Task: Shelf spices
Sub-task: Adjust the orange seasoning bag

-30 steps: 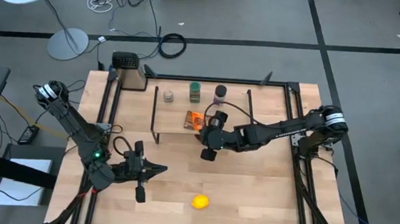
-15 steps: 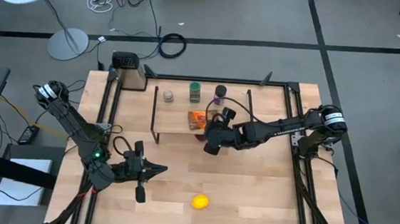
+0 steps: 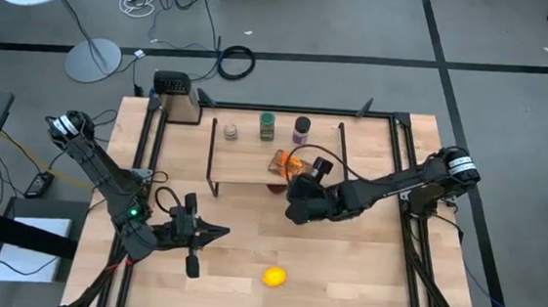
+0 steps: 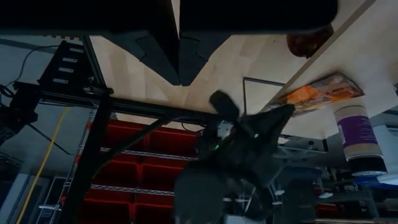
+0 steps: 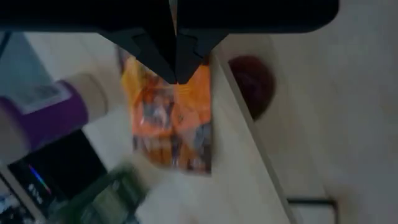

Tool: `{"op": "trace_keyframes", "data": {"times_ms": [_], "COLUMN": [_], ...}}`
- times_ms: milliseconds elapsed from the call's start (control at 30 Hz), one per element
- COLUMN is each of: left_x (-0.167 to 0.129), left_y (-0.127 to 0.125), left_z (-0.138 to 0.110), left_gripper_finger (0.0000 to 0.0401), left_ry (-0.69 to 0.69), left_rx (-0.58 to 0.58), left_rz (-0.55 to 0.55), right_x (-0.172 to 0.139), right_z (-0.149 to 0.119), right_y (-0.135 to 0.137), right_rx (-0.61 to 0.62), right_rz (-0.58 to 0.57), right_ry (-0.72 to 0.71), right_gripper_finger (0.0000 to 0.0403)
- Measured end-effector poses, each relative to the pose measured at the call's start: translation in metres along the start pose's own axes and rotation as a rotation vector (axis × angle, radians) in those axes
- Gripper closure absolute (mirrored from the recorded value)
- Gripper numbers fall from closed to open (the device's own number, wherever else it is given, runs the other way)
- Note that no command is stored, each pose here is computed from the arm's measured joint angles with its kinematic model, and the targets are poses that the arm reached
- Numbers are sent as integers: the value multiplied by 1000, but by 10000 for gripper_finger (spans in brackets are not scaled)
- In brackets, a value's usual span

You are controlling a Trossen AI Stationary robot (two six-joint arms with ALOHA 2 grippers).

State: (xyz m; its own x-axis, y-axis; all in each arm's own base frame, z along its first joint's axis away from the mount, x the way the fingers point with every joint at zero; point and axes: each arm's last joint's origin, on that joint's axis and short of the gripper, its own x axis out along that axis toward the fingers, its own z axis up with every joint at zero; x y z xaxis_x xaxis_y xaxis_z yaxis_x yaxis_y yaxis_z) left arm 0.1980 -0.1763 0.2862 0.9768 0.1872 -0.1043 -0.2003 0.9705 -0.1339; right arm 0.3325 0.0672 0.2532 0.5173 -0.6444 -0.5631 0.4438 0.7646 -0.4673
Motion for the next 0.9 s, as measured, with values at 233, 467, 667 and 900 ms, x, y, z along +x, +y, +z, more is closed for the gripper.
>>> {"op": "trace_keyframes", "data": {"times_ms": [233,467,667,900], "left_x": [0,0,0,0], "left_y": [0,0,0,0], "left_z": [0,1,1,1], "left_gripper_finger": [397,397,397,397], "left_ry": [-1,-8,-8,-8], "left_rx": [-2,-10,-8,-7], "left_rz": [0,-3,-2,-3], "right_x": [-10,6,18,19], "right_z": [21,33,27,13], "right_y": [-6,-18,-25,-27], "right_rx": [13,31,30,18], "right_rz": [-6,130,171,185], "right_ry": [-111,-124,-51,82], "right_gripper_finger": [403,403,403,403]}}
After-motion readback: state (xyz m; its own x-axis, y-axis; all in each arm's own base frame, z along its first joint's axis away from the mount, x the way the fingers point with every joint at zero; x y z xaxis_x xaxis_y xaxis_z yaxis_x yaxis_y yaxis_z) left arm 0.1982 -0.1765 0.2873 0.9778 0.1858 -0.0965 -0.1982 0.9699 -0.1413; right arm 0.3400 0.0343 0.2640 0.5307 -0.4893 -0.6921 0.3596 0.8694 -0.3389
